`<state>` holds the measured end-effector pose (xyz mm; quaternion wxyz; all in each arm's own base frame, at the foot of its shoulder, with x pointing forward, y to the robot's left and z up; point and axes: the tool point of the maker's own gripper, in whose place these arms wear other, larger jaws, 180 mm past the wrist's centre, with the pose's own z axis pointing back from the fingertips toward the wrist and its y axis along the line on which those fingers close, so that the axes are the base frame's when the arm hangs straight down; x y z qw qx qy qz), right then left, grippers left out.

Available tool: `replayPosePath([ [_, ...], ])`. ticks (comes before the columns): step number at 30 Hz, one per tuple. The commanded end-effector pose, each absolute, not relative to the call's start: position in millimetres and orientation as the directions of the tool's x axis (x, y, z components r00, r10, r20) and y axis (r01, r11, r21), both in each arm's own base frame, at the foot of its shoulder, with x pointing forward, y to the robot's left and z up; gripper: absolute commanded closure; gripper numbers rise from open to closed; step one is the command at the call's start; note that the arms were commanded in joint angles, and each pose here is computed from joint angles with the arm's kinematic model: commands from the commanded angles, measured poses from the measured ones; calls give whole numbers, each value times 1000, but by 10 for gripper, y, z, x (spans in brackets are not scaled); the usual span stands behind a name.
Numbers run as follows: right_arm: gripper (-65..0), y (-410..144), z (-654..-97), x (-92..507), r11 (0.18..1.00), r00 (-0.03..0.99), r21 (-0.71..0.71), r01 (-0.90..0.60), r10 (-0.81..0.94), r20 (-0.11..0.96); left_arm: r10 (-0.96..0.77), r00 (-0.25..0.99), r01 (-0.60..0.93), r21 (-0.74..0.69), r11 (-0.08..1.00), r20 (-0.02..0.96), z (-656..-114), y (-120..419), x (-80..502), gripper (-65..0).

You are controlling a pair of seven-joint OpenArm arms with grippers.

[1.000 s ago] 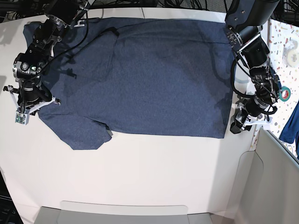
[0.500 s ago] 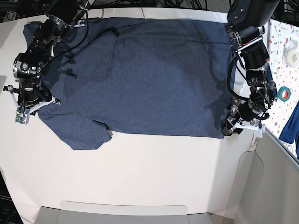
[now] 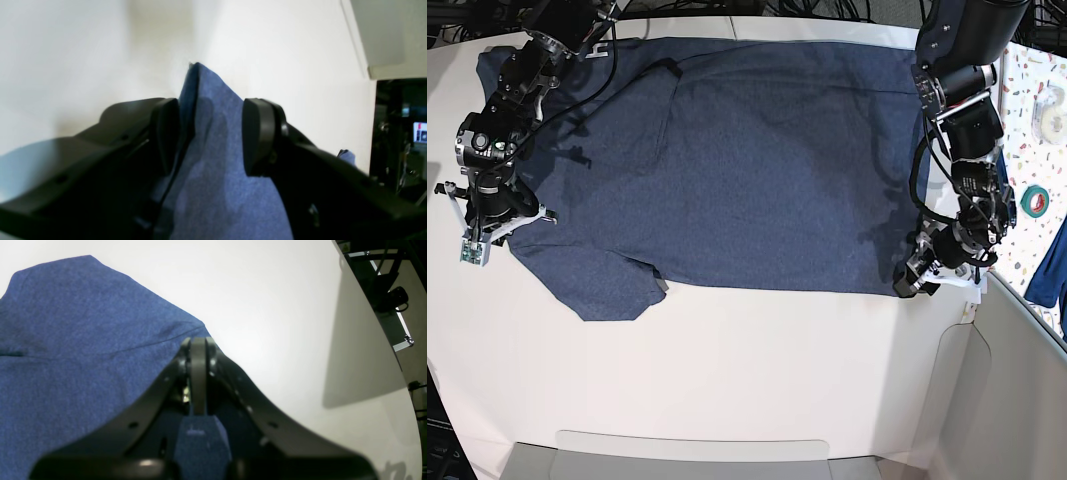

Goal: Layout the t-shirt on the table in an organized manner, then fold the t-shirt properly
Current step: 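Grasp the hem corners with both grippers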

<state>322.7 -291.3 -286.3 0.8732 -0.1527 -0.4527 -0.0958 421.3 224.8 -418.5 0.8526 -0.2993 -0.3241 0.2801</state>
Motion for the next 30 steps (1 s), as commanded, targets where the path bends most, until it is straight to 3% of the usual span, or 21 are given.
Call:
replayPosePath([
  [1, 0, -2928, -2691, 3298, 934, 524, -186, 307, -3, 852, 625, 706, -321, -635, 702, 334, -4375, 2185, 4050, -306],
  [11, 0, -2926, -2698, 3302, 934, 526, -183, 306, -5, 851, 567, 747, -283, -606, 744, 347, -4437, 2053, 4026, -296],
  [13, 0, -2926, -2688, 3310, 934, 523, -182, 306, -5, 852, 567, 747, -283, -606, 744, 347, -4437, 2053, 4026, -246],
  [17, 0, -2942, -2655, 3368, 934, 515, -178, 308, -6, 857, 568, 746, -285, -604, 744, 348, -4439, 2057, 4027, -13],
  [18, 0, -2945, -2656, 3405, 936, 514, -172, 308, -11, 858, 567, 746, -285, -603, 745, 348, -4440, 2058, 4025, 0],
  [25, 0, -3251, -2649, 3742, 933, 536, -182, 311, -14, 844, 573, 736, -286, -603, 745, 361, -4434, 2077, 4043, 0],
  [29, 0, -3482, -2727, 3967, 946, 555, -119, 301, -72, 829, 572, 737, -285, -602, 746, 361, -4435, 2074, 4043, 0],
  [30, -25, -3537, -2769, 4023, 951, 559, -84, 297, -102, 823, 572, 737, -285, -602, 746, 361, -4435, 2074, 4043, 0],
])
